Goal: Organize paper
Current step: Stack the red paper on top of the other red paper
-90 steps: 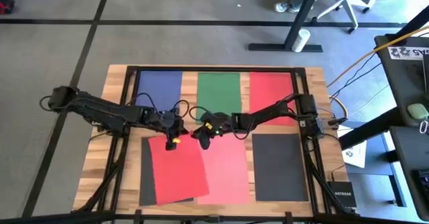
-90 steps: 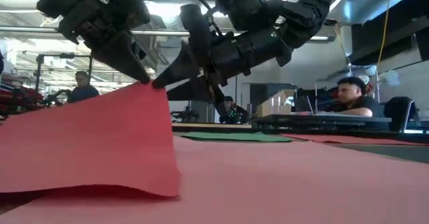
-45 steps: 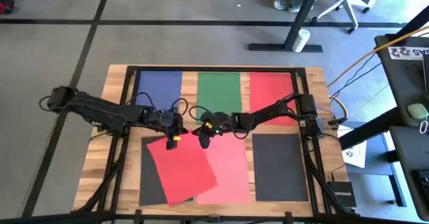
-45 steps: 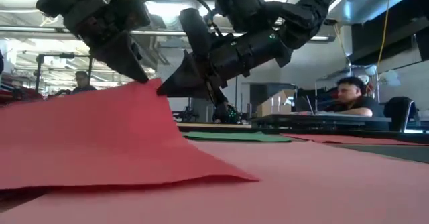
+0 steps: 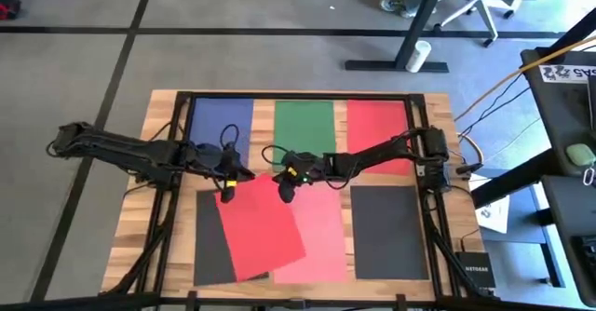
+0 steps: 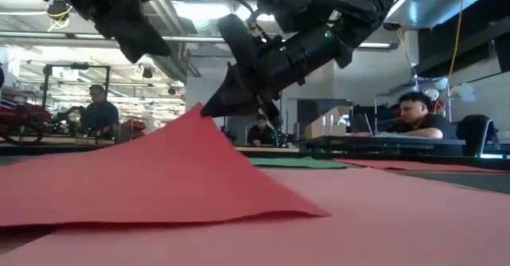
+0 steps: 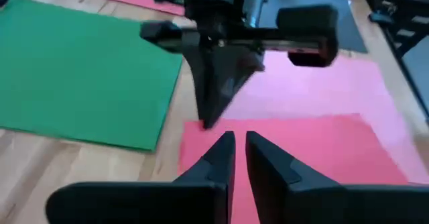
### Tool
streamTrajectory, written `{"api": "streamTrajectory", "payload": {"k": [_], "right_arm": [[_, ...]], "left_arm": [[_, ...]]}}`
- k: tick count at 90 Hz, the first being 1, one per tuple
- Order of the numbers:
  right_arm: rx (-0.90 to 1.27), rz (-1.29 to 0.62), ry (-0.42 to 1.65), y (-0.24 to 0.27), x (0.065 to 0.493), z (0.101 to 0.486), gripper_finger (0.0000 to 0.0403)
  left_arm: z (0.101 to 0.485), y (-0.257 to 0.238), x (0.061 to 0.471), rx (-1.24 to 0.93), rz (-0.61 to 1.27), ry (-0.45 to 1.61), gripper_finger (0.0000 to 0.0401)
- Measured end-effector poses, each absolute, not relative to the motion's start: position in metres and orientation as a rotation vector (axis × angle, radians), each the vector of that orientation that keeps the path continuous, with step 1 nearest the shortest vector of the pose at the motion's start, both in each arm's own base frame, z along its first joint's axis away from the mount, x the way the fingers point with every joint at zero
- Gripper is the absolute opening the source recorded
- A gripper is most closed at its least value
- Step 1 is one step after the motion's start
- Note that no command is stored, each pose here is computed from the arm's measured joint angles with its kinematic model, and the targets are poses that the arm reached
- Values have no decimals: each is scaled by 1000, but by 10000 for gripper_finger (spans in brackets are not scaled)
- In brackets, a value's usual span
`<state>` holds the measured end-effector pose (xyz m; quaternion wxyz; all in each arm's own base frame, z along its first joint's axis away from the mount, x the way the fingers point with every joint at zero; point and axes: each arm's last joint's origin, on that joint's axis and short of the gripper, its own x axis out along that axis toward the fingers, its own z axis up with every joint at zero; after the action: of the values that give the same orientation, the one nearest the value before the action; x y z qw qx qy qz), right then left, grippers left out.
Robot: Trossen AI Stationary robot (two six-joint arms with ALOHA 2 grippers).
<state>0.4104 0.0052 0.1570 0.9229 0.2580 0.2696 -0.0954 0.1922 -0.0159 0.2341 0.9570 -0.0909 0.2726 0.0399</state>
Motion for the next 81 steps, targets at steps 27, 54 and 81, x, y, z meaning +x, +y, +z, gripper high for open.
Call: {"api": "streamTrajectory", "payload": {"k": [27, 54, 81], "right_arm": [[361, -368, 730, -20, 363, 212, 0], [233, -549, 933, -38, 297, 257, 0], [127, -712, 1112, -59, 240, 280, 0]], "left_arm": [[233, -20, 192, -189, 73, 550, 2], [234, -24, 192, -186, 156, 525, 1], [234, -28, 191, -198, 203, 507, 1]]}}
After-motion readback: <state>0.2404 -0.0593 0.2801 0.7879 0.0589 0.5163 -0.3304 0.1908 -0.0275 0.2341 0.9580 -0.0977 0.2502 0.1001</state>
